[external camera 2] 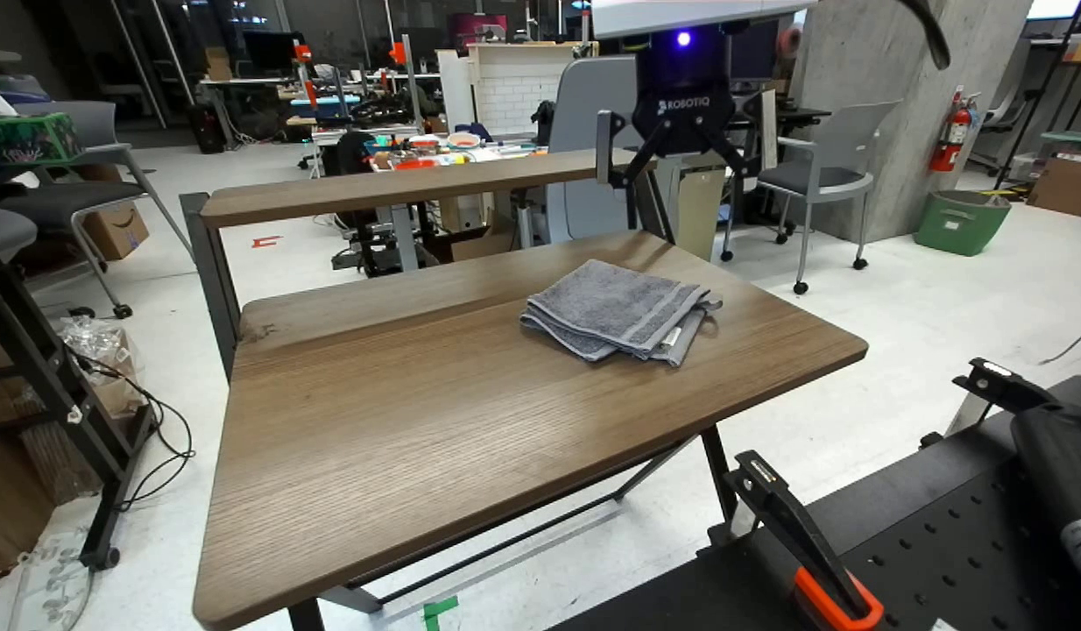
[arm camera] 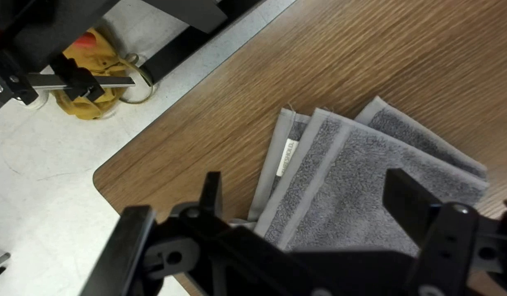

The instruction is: Slide the cloth to the left on the table

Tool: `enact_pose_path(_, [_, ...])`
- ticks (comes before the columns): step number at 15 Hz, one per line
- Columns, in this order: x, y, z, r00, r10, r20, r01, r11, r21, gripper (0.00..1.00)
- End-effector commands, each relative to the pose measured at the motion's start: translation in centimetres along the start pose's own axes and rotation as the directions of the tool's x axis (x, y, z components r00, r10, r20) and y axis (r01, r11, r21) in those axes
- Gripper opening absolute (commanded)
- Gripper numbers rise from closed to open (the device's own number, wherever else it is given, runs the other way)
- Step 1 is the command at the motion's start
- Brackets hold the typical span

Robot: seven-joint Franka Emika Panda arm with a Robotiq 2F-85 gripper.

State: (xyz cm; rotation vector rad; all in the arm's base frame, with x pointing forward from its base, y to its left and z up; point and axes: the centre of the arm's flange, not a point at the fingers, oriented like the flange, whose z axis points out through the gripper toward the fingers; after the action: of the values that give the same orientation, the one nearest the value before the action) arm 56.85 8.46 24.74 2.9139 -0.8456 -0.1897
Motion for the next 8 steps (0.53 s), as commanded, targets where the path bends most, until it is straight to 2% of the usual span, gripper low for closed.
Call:
enact_pose_path(1, [3.4,-1.3,1.5,0.998,0.059,-0.028,-0.059,0.998,-0.006,1.00])
enact_pose_path(8, [6.8,-3.6,5.3,0.979,0.202,-0.022,-0.202,0.979,-0.020,1.00])
